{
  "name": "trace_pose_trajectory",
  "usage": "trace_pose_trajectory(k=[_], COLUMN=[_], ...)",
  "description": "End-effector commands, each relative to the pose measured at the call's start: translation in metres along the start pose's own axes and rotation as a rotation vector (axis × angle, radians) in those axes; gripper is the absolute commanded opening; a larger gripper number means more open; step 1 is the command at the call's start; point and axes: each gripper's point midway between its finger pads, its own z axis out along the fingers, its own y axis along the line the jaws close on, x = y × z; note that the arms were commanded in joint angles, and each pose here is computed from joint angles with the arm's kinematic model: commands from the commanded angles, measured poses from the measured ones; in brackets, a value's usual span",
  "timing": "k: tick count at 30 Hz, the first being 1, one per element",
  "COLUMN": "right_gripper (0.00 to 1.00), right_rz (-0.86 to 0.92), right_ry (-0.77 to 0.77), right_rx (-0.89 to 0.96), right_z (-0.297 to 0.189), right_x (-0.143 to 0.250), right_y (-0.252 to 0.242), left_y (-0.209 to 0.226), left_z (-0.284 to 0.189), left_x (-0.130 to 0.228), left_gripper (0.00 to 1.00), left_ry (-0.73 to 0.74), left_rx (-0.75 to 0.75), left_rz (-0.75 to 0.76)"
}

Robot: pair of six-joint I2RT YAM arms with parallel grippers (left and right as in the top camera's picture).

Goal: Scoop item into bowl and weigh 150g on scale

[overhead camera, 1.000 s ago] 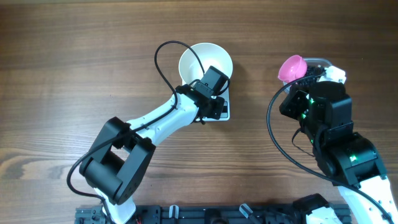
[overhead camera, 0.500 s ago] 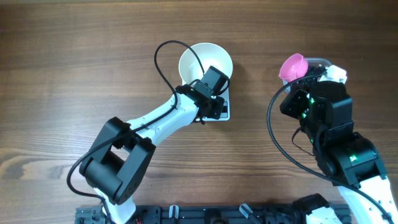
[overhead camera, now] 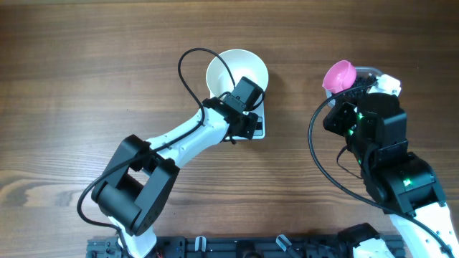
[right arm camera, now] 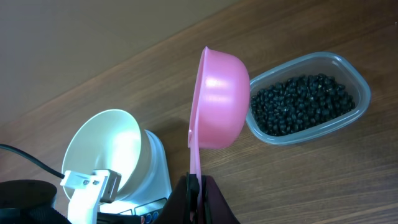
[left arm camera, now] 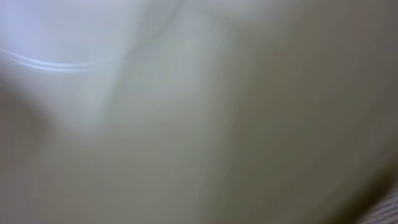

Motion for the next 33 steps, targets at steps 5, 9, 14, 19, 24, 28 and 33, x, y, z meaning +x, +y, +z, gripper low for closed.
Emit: trace_pose_trajectory(k=[5,9,14,19,24,28,33], right_gripper=[0.04,0.04,0.04,0.04,0.04,0.04,0.04], right_rz=[-0.005,-0.006,-0.006,-0.011,-0.012,-0.012,-0.012], right_ry=[-0.035,-0.034,-0.033,-0.018,-0.014,-0.014,-0.014], right_rx=[0.011,0.012,0.013,0.023,0.026,0.026,0.025], right_z=[-0.003,-0.003,-0.002,0.003,0.004,0.004,0.004], right_x=[-0.011,-0.011,-0.011,-0.008,-0.007,-0.007,-0.007], right_y=[0.0,0.0,0.0,-0.001,-0.001,-0.001,-0.001], left_y=[-0.006,-0.005,-0.005,-0.005,-0.004,-0.003,-0.002], left_z=[0.004,0.009,0.009,0.011,0.014,0.016,0.02], left_x=[0.0,0.003,0.003,0.004,0.006,0.008,0.012], left_gripper=[0.04,0.04,0.04,0.04,0.04,0.04,0.04], left_ry=[0.01,0.025,0.026,0.031,0.038,0.045,0.06], left_rx=[0.019,0.014,0.013,0.011,0.009,0.006,0.0], left_rz=[-0.005,-0.004,-0.004,-0.004,-0.004,-0.004,-0.004])
